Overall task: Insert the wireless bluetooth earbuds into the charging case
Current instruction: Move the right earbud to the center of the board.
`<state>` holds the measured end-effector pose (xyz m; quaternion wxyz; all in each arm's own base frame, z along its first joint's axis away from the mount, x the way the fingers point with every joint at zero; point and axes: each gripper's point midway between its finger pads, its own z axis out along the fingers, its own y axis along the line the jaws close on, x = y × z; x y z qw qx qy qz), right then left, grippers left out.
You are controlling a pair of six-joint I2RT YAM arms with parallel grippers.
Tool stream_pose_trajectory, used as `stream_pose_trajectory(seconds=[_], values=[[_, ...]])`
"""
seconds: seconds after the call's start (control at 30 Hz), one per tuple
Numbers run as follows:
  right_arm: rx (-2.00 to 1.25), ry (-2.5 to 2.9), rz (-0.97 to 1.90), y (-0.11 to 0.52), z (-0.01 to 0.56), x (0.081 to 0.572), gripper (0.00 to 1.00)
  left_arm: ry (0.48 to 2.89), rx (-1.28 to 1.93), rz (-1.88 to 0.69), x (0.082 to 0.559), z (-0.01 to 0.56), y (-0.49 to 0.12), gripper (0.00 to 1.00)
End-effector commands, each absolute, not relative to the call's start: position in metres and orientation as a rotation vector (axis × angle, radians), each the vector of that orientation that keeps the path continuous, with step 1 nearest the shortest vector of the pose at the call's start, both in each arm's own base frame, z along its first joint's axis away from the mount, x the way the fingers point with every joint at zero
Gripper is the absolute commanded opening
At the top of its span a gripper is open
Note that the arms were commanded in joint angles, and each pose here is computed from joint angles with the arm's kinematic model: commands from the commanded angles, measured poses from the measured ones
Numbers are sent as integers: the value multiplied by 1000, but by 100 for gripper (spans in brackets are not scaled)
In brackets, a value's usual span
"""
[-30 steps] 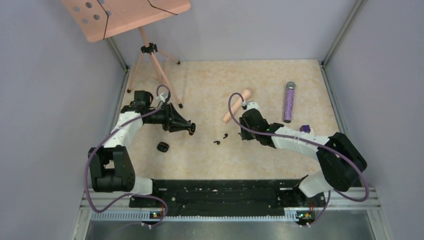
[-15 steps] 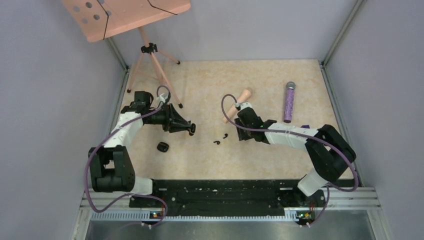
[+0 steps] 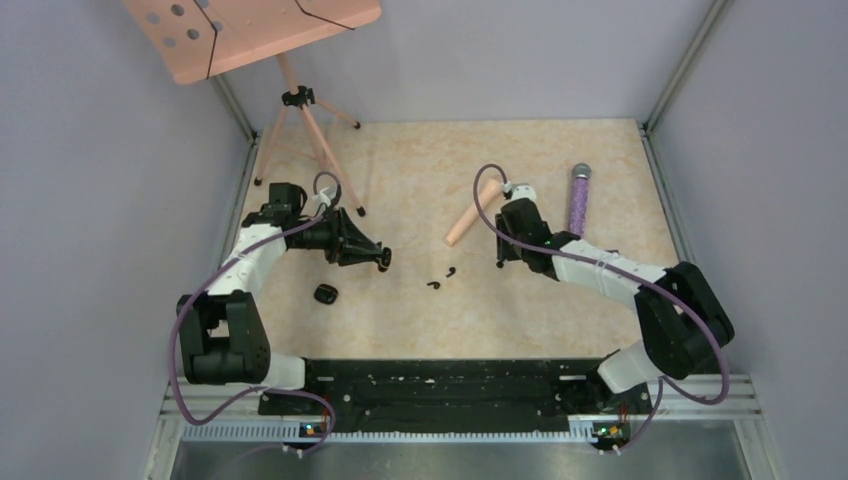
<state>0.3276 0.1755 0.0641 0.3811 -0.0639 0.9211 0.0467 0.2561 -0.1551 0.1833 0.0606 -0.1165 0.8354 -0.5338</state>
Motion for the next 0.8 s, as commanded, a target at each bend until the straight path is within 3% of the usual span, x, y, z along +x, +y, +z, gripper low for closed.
stream_pose_trajectory(seconds=[0.0, 0.77], values=[[-123, 2275, 212, 187, 86, 336, 38, 2479, -298, -1642, 256, 192, -156, 0], [-184, 2453, 323, 204, 34, 310, 38, 2480, -292, -1650, 253, 190, -156, 0]])
